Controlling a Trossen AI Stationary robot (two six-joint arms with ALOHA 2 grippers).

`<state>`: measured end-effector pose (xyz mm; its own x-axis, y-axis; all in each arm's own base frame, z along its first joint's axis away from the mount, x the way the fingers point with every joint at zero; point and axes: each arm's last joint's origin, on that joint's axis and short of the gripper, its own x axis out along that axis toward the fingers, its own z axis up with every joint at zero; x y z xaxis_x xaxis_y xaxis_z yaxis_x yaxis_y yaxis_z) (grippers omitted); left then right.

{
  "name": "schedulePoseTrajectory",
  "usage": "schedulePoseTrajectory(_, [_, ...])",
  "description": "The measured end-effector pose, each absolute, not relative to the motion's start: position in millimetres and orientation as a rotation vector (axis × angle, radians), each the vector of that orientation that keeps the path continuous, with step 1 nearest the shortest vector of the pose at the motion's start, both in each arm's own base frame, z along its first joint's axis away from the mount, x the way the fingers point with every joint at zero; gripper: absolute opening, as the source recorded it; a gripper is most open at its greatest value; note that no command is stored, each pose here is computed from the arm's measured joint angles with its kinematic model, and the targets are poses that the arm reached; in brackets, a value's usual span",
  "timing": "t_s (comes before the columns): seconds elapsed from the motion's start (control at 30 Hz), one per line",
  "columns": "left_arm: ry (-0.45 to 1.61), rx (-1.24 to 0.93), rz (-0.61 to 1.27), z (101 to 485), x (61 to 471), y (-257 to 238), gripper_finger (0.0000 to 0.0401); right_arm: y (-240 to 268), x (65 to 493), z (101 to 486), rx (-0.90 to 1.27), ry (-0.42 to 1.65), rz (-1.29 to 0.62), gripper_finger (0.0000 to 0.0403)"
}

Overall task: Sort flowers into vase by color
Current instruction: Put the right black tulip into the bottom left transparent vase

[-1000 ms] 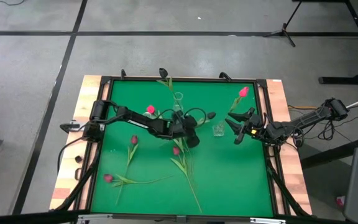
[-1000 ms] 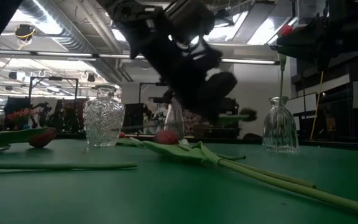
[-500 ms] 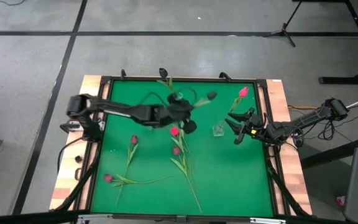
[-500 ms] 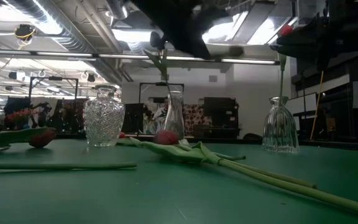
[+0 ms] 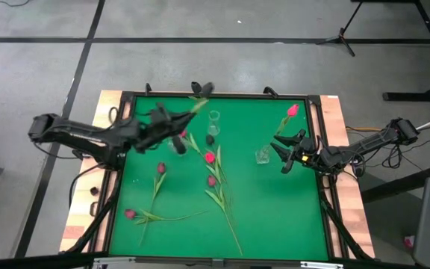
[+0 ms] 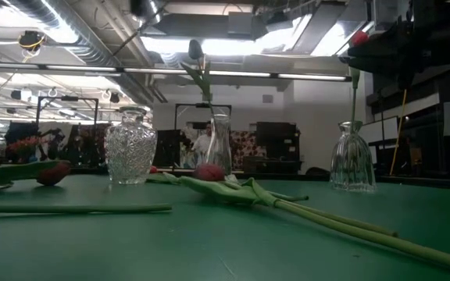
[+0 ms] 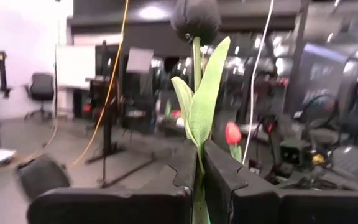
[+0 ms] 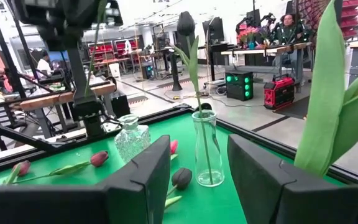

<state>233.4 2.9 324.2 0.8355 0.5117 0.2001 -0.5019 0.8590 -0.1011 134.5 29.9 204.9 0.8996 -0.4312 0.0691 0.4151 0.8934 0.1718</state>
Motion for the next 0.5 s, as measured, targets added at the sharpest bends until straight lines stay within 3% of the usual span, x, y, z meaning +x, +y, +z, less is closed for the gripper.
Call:
schedulePoseTrajectory(0.3, [-0.498,-0.031,0.5,267.3,186.2,-2.7,0.0012,29.9,134.4,205.7,0.163,-0.115,-0.44,0.0159])
schedulePoseTrajectory(0.5, [-0.605,0.036,0.463,265.8,175.5,-3.5,0.0012,29.8,134.1,207.6,0.179,-0.134,-0.439,0.0159])
